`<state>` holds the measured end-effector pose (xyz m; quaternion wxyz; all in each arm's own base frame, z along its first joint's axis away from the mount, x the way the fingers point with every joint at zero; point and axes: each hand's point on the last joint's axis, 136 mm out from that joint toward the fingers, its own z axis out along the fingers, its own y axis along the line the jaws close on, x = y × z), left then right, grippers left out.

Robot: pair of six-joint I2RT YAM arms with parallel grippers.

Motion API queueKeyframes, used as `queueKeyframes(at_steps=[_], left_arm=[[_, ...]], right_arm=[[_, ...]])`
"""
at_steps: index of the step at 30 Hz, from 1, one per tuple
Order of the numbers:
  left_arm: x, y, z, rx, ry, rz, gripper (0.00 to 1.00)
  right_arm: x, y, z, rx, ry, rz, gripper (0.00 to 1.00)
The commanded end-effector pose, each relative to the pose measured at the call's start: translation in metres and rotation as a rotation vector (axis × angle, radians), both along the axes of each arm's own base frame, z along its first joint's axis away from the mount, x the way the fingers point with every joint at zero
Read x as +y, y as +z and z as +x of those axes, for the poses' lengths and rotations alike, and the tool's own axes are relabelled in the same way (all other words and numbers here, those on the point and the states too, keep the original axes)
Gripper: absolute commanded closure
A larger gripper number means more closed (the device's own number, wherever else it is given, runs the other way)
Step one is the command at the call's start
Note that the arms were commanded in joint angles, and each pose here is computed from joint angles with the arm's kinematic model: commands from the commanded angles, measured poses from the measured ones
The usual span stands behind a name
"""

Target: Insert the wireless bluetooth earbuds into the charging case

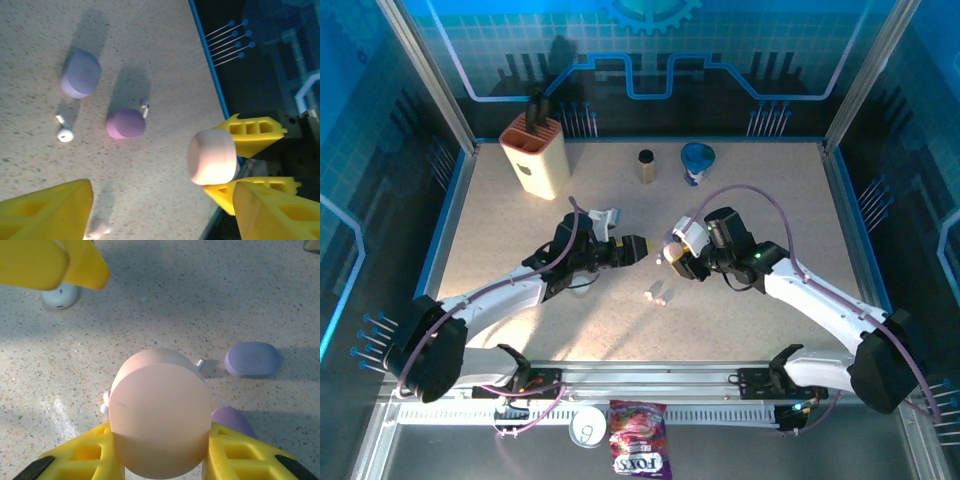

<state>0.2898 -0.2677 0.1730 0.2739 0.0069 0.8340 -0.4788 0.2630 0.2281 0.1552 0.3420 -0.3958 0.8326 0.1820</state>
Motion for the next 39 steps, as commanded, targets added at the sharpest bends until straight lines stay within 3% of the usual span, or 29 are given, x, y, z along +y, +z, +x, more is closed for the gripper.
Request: queueKeyframes(at_steps=[1, 10, 14, 22, 29, 30, 34, 36, 39], left_arm=[[-0.019, 0.019, -0.007, 0.040, -0.044, -0.100, 0.29], [-0.049, 0.018, -0.013, 0.085, -0.119, -0.147, 0.37], [-0.052, 0.018, -0.014, 0.077, -0.137, -0.131, 0.45], [-0.056, 0.020, -0.017, 0.076, -0.160, -0.125, 0.72], [-0.058, 0.021, -0.016, 0.072, -0.164, -0.140, 0.81], [-0.058, 0.022, -0.015, 0.068, -0.159, -0.147, 0.81], [-0.053, 0.025, -0.007, 0.052, -0.098, -0.183, 0.81], [-0.049, 0.029, -0.001, 0.044, -0.062, -0.216, 0.80], [-0.043, 0.033, 0.008, 0.043, -0.012, -0.256, 0.80]], right_arm=[[0.017, 0.011, -0.005, -0.034, 0.075, 0.050, 0.71], [0.025, 0.012, -0.008, -0.029, 0.093, 0.058, 0.71], [0.026, 0.012, -0.010, -0.030, 0.094, 0.061, 0.71], [0.024, 0.009, -0.008, -0.038, 0.083, 0.050, 0.71], [0.024, 0.015, -0.008, -0.056, 0.080, 0.064, 0.70], [0.023, 0.016, -0.007, -0.060, 0.071, 0.067, 0.69], [0.019, 0.029, -0.004, -0.075, 0.021, 0.135, 0.43], [0.018, 0.043, -0.005, -0.077, 0.008, 0.221, 0.33], [0.014, 0.067, -0.004, -0.064, -0.043, 0.405, 0.26]])
